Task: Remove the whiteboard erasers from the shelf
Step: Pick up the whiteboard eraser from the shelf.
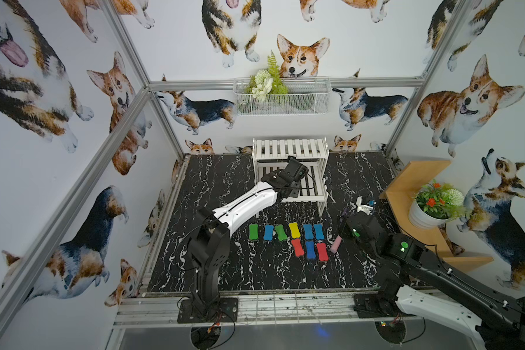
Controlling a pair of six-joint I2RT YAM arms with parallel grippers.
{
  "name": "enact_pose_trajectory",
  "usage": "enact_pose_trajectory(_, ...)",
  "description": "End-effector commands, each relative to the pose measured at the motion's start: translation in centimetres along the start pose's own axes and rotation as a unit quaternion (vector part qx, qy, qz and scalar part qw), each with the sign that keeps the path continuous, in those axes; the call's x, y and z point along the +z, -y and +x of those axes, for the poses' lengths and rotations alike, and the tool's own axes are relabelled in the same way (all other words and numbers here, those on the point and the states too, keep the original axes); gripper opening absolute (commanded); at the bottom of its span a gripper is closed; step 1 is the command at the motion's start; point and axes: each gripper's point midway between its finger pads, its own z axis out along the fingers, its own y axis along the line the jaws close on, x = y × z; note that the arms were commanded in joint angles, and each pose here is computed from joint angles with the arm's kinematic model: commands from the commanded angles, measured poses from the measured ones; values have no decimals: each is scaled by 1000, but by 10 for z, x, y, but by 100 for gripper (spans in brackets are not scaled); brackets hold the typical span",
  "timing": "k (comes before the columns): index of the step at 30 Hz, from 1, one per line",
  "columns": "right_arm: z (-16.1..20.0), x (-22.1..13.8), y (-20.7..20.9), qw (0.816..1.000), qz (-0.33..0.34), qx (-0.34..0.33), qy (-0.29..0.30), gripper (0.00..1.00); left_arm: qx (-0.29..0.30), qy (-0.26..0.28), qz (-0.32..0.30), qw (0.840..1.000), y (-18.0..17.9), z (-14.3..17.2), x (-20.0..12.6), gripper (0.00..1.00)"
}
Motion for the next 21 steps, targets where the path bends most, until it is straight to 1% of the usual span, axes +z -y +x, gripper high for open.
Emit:
enact_pose_trajectory(1, 0, -1, 6, 1000, 12, -3, 3, 52, -6, -2, -4, 1000, -1, -1, 2, 59)
enact_pose_trajectory(9, -5, -6, 9, 1000, 13, 2, 12, 52, -2, -8, -17, 1000, -4, 0, 11, 61)
enact_pose_trajectory(14, -7, -7, 7, 1000, 11, 1, 13, 52, -4, -19, -25, 999, -8, 4, 19, 59)
enact_pose_trajectory(19, -9, -9, 7, 1000, 9, 2, 16, 52, -3, -20, -21, 1000, -7, 5, 22, 54)
enact_pose_trajectory(21, -10, -10, 7, 1000, 10, 2, 17, 52, -2, -20, -20, 1000, -5, 5, 23, 51)
